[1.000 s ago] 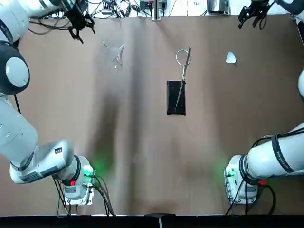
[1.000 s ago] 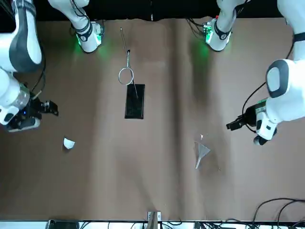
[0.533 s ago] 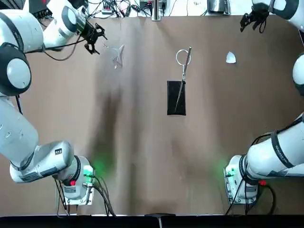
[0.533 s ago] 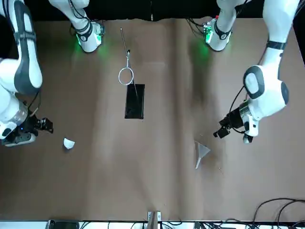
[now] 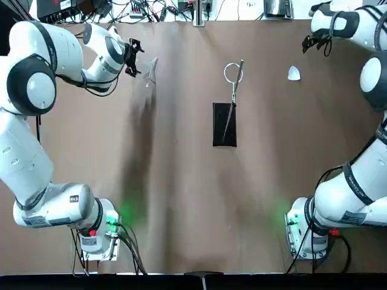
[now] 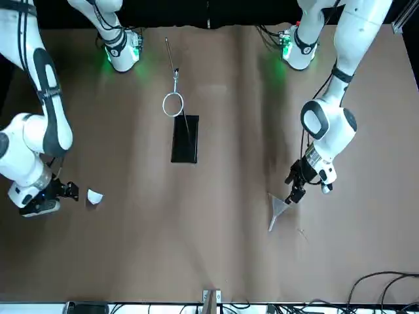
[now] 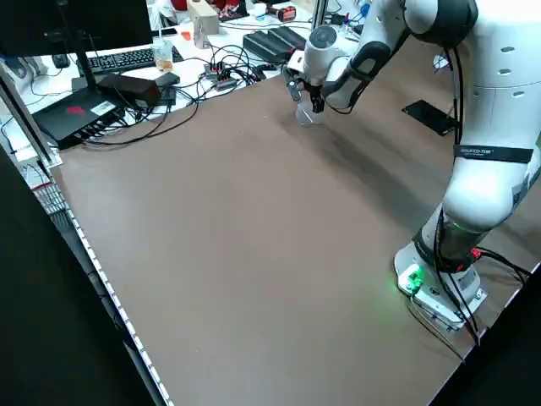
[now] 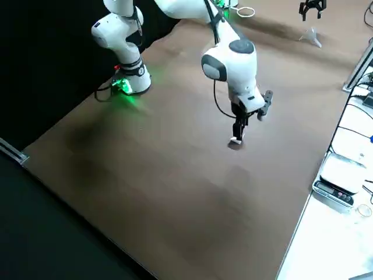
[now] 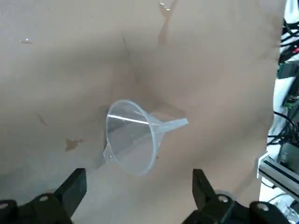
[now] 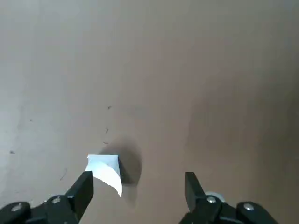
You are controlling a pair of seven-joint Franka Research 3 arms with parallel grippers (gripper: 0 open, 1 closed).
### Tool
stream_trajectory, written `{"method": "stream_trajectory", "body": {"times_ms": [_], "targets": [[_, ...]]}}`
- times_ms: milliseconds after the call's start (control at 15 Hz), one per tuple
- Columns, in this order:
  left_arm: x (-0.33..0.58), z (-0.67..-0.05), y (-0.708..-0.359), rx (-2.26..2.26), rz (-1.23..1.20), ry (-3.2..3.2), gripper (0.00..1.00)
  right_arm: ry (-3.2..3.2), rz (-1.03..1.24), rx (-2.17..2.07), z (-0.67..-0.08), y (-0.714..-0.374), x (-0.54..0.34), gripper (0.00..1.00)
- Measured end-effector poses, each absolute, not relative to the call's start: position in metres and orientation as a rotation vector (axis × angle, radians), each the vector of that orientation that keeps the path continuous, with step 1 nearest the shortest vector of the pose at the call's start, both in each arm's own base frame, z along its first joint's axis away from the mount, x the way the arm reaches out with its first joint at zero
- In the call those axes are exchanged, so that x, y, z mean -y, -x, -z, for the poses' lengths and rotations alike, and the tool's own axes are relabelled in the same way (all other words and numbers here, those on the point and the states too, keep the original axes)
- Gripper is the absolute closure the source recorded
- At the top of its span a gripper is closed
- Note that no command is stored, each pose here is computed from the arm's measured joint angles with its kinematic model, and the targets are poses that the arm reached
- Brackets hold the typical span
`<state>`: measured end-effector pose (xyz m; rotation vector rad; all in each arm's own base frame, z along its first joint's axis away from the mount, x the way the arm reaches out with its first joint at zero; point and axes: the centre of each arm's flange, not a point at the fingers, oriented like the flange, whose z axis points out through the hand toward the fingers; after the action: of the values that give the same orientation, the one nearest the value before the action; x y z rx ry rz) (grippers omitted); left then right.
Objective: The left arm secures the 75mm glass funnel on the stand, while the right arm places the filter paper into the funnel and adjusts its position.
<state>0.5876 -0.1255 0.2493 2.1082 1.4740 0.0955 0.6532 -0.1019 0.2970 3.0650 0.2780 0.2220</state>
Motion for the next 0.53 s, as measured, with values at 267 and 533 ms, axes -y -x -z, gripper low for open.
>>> {"method": "stream_trajectory", "body": {"times_ms": [267,533], "targets": [[0.124,-0.242,-0.594,-1.487,-0.095,-2.095,0.0,-3.08,-0.139,-0.286,-0.26,-0.649,0.1,0.15],[0.128,-0.237,-0.602,-1.488,-0.106,-2.085,0.0,-3.089,-0.085,-0.289,-0.241,-0.641,0.1,0.17]]}}
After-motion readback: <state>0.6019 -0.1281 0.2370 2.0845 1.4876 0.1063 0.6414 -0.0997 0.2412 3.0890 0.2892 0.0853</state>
